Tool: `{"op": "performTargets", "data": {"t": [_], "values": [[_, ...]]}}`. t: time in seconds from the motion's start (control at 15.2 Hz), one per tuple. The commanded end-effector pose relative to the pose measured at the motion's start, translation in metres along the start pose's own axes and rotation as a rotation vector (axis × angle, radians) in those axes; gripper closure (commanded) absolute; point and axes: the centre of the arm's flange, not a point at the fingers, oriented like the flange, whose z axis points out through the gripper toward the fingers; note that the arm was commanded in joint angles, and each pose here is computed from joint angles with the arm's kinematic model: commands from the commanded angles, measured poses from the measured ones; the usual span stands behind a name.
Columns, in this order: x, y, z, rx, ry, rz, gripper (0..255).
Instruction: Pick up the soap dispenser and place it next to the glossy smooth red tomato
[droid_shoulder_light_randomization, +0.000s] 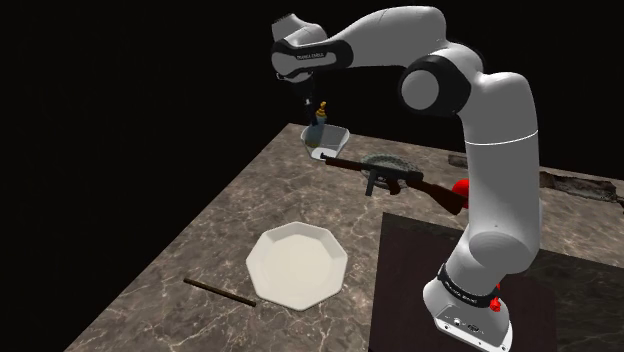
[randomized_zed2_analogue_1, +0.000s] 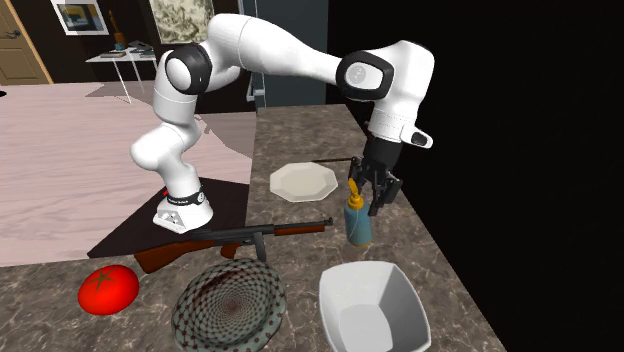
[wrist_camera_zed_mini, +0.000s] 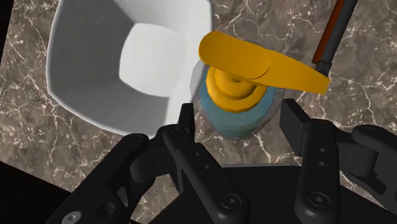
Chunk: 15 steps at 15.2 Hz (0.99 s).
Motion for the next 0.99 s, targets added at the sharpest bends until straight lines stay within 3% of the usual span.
{"op": "performTargets", "data": {"t": [0.0, 0.92], "values": [[-0.004, 0.001, -0.012, 0.000, 0.000, 0.000, 255], [-0.028, 0.008, -0.082, 0.000, 0.000, 0.000, 255]]}}
